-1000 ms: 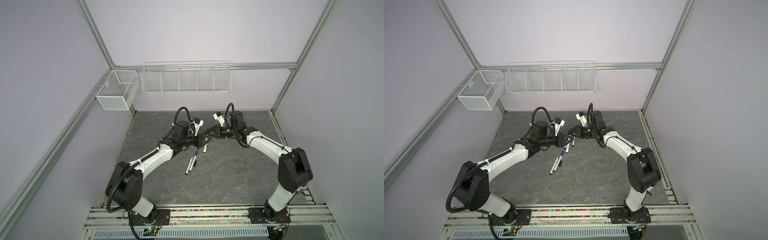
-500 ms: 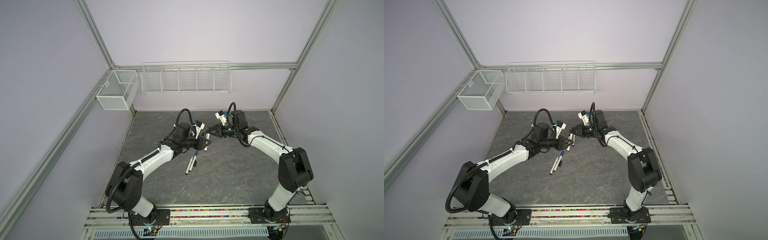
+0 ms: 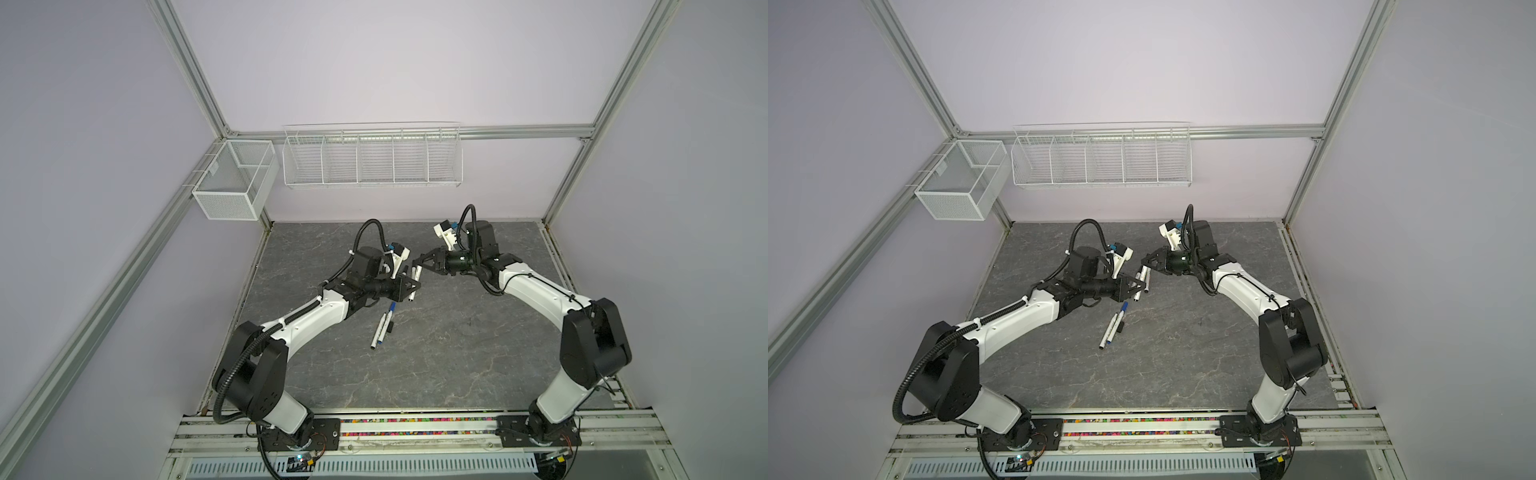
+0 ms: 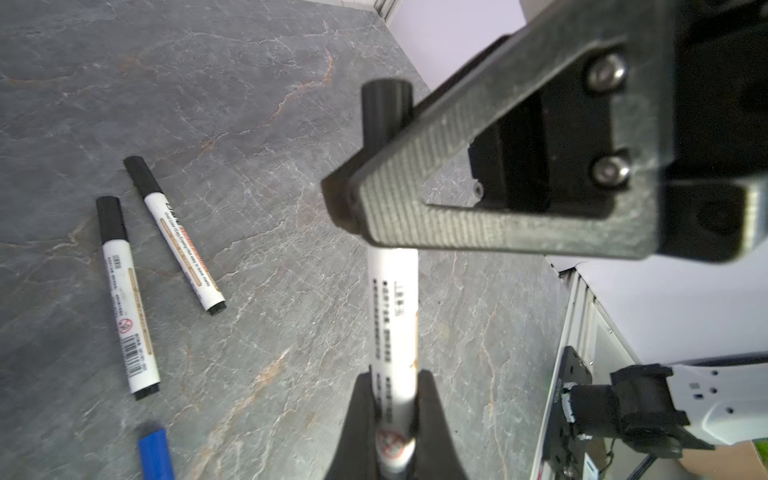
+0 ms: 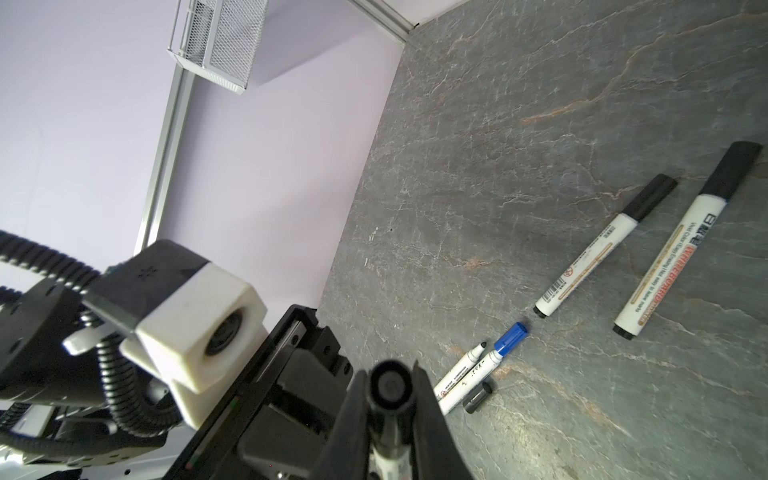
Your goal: Insert the pens into the pen caps
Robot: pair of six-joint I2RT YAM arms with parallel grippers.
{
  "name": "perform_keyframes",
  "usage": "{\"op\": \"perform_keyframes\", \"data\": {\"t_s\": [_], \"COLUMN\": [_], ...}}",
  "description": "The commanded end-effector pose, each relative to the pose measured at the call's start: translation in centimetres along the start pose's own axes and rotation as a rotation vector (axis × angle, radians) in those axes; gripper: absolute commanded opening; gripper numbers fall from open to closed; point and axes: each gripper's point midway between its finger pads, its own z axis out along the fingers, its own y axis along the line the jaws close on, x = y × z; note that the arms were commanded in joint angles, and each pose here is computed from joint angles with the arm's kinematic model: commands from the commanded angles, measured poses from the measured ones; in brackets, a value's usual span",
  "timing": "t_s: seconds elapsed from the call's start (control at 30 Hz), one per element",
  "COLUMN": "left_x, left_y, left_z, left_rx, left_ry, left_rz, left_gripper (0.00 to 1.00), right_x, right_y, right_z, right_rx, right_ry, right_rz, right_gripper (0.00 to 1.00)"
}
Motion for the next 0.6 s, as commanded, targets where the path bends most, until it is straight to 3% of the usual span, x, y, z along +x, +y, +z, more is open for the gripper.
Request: {"op": "perform_keyframes", "data": {"t_s": [0.0, 0.27, 0.43, 0.57], "left_x": [1.4, 2.2, 2.6, 2.5], "left_y": [-0.2, -1.0, -0.9, -1.0], "left_z": [0.5, 1.1, 1.3, 1.3], "left_rx": [0.017, 0.02, 0.018, 0.019], "left_ry": [0.031, 0.047, 0.062, 0.058], "left_rz": [-0.001, 0.034, 0.038, 0.042], "left_gripper": [0.0, 0.0, 0.0, 0.0], "right_x": [-0.9, -2.0, -2.3, -1.7], "right_y": [1.2, 0.9, 0.6, 0.2], "right_z": [-1.0, -1.6, -1.9, -1.8], "right_rx": [-0.015, 0.026, 0.046, 0.052], "right_ry": [-0.051, -0.109, -0.119, -0.1], "right_rz": [-0.026, -0.025, -0.03, -0.027], "right_gripper": [0.14, 0.4, 0.4, 0.34]}}
